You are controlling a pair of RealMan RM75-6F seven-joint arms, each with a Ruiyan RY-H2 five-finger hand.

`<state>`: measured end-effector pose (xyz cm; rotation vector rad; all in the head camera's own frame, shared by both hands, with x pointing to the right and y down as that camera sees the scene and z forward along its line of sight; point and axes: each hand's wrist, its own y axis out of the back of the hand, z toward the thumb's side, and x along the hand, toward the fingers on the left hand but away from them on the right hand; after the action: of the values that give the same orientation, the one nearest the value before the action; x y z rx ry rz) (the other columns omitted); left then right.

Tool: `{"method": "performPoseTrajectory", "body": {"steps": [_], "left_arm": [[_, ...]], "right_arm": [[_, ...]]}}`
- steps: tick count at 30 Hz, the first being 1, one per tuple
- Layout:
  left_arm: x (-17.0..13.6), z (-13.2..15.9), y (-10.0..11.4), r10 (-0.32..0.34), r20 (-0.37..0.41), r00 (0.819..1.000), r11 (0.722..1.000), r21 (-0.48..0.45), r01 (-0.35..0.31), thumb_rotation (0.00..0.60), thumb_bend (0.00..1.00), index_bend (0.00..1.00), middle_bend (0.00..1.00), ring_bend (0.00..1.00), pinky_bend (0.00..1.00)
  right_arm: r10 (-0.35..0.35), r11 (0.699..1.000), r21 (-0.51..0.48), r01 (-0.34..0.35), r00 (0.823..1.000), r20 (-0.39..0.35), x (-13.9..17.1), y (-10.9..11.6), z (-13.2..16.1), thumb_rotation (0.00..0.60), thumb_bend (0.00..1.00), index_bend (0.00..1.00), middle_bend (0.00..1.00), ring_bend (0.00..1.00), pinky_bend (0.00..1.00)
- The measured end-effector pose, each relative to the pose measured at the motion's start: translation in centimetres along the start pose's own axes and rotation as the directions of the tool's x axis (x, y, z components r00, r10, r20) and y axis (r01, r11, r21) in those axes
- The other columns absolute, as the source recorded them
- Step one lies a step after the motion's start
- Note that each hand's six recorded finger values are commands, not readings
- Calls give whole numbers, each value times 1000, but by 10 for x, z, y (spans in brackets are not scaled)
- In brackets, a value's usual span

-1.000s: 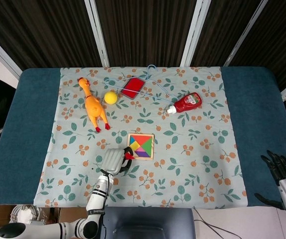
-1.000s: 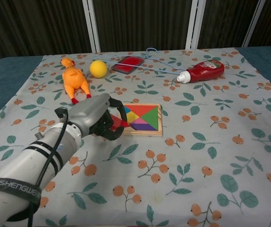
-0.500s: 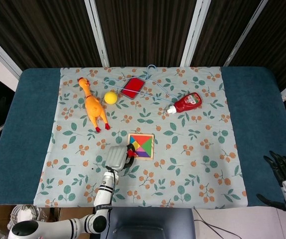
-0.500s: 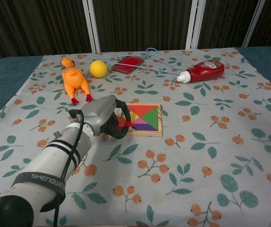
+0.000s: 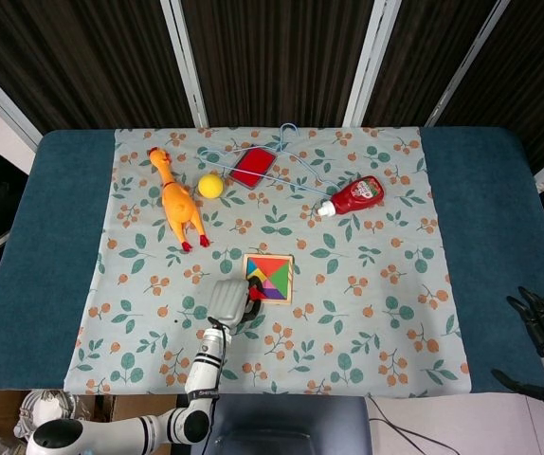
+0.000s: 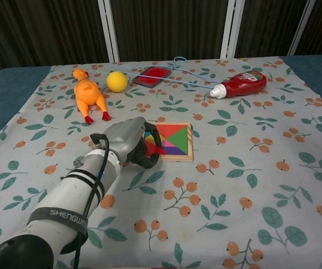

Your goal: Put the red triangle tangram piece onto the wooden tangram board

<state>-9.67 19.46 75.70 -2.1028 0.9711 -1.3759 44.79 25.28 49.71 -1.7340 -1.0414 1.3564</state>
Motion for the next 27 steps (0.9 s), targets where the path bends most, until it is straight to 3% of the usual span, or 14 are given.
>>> {"method": "performPoseTrajectory", "body": {"steps": [27], "left_arm": [[2, -2, 1, -24, 39, 999, 999, 31, 23, 600, 430, 522, 1000, 1000, 1000]], "right_arm": [[-6, 1000, 1, 6, 1000, 1, 1, 2, 0, 600, 202, 0, 0, 0, 0]]}}
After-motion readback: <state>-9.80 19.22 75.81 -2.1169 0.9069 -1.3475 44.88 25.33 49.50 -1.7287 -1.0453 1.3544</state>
